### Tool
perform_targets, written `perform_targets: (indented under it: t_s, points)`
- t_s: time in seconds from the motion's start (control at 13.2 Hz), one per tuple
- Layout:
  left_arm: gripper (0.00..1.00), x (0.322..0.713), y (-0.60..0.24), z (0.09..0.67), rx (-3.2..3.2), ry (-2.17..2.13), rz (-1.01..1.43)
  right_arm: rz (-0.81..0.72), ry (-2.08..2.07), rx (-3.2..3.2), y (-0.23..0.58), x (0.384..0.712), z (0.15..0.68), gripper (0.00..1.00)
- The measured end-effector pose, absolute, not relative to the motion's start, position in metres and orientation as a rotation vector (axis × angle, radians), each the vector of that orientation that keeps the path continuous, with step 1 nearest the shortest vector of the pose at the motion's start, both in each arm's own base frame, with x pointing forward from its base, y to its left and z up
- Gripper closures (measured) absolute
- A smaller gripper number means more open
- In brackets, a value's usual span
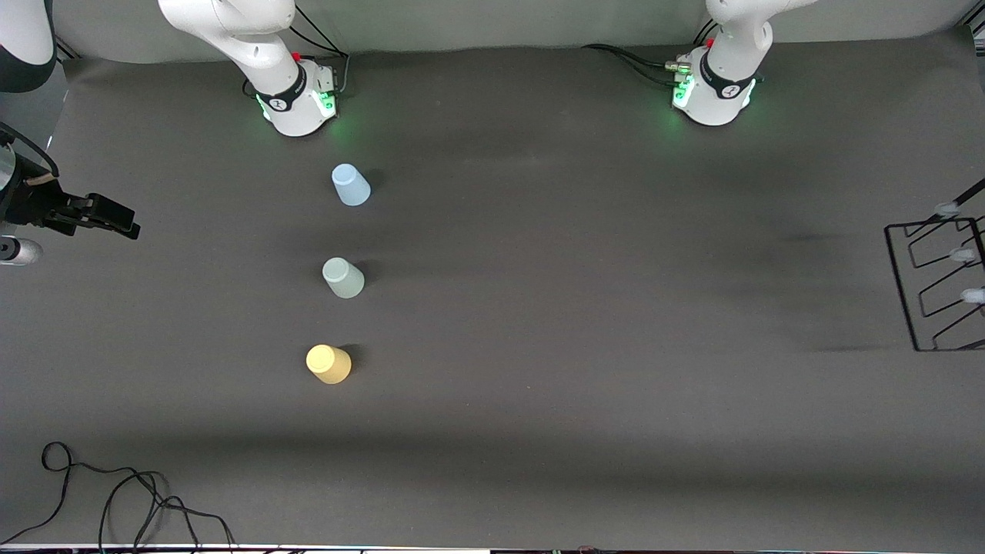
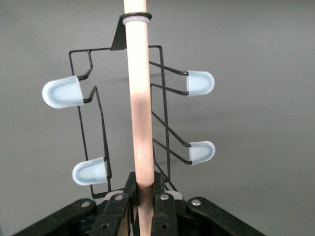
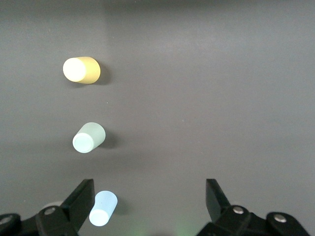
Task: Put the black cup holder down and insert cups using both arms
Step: 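Carry the rack with the left gripper to the table's middle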
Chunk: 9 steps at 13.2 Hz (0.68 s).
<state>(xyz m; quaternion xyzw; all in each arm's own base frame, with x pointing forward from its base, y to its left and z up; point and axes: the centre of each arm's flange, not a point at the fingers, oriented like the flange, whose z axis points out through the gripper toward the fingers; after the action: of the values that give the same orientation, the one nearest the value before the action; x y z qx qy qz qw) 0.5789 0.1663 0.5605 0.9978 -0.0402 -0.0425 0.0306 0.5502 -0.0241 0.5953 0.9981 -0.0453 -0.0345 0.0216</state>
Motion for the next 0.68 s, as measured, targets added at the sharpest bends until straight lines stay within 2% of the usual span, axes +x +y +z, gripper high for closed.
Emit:
perform_targets:
  t_s: [0.3, 0.53, 0.68]
  points:
    - [0.84, 0.604, -0.024, 0.575, 3.073, -0.051, -0.11, -0.107, -0.143, 3.093, -0.025, 0.55, 0.596, 0.0]
    - [0.84, 0.596, -0.164, 0.564, 3.055, 0.094, -0.09, -0.109, -0.143, 3.093, -0.025, 0.55, 0.596, 0.0]
    - [0.84, 0.578, -0.266, 0.541, 3.039, 0.185, -0.094, -0.112, -0.143, 3.093, -0.025, 0.55, 0.595, 0.0]
